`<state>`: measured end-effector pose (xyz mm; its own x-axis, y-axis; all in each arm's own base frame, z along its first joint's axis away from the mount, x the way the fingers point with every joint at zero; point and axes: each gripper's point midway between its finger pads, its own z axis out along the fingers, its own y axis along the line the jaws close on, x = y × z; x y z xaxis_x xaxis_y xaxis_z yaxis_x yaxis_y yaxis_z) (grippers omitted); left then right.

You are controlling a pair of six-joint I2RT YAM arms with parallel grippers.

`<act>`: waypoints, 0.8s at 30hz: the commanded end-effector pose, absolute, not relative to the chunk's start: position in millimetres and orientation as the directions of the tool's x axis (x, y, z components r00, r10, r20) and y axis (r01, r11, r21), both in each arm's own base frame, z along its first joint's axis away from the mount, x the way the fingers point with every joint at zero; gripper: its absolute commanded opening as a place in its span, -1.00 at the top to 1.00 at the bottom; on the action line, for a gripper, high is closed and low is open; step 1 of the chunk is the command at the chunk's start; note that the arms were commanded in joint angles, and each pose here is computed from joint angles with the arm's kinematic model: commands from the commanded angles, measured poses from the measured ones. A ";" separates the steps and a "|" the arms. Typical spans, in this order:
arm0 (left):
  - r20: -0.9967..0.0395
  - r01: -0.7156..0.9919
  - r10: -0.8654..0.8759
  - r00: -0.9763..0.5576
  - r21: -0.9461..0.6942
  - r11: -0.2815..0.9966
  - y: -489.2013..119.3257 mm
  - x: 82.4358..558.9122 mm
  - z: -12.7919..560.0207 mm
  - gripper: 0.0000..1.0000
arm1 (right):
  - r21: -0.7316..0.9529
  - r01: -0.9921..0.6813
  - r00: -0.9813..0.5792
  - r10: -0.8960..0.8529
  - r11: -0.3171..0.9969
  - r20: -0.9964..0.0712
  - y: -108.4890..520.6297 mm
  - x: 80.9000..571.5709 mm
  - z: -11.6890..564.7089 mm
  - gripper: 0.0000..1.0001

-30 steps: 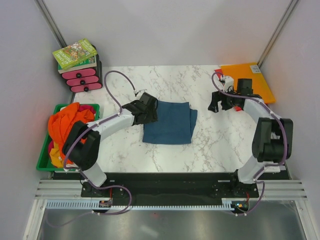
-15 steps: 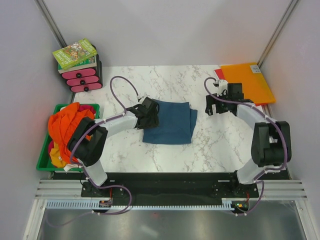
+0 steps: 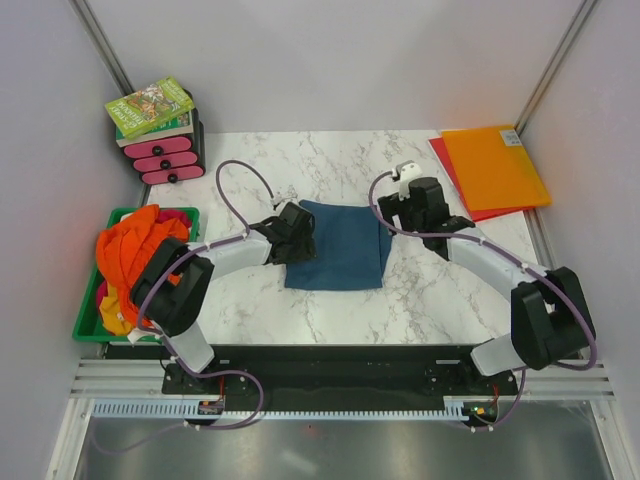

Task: Fold and stack the t-shirts
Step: Put the neatly folded tshirt into the corner of the board with the right arm

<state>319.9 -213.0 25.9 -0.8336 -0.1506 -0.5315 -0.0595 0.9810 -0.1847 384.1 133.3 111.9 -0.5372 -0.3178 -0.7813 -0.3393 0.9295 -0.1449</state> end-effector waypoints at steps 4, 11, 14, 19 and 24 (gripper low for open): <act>-0.500 -0.072 -0.185 -0.846 -0.237 0.969 -215.8 310.3 27.0 -0.42 | 0.067 -0.509 -0.617 -0.310 0.858 -0.723 140.7 381.6 98.8 -0.96; -0.496 -0.074 -0.191 -0.847 -0.245 0.967 -216.3 307.0 27.9 -0.40 | -0.067 -0.352 -0.589 -0.277 0.934 -0.759 127.3 389.2 89.0 -0.72; -0.488 -0.080 -0.194 -0.851 -0.245 0.966 -216.4 305.8 25.3 -0.40 | -0.098 -0.109 -0.520 -0.141 0.989 -0.843 99.0 407.0 113.9 0.04; -0.475 -0.082 -0.197 -0.858 -0.252 0.964 -219.8 303.9 21.8 -0.39 | -0.134 -0.217 -0.613 -0.242 0.967 -0.752 107.3 404.7 103.6 -0.96; -0.471 -0.076 -0.203 -0.858 -0.274 0.959 -227.0 304.2 22.0 -0.38 | 0.009 -0.364 -0.599 -0.227 0.931 -0.768 136.2 388.4 101.3 -0.96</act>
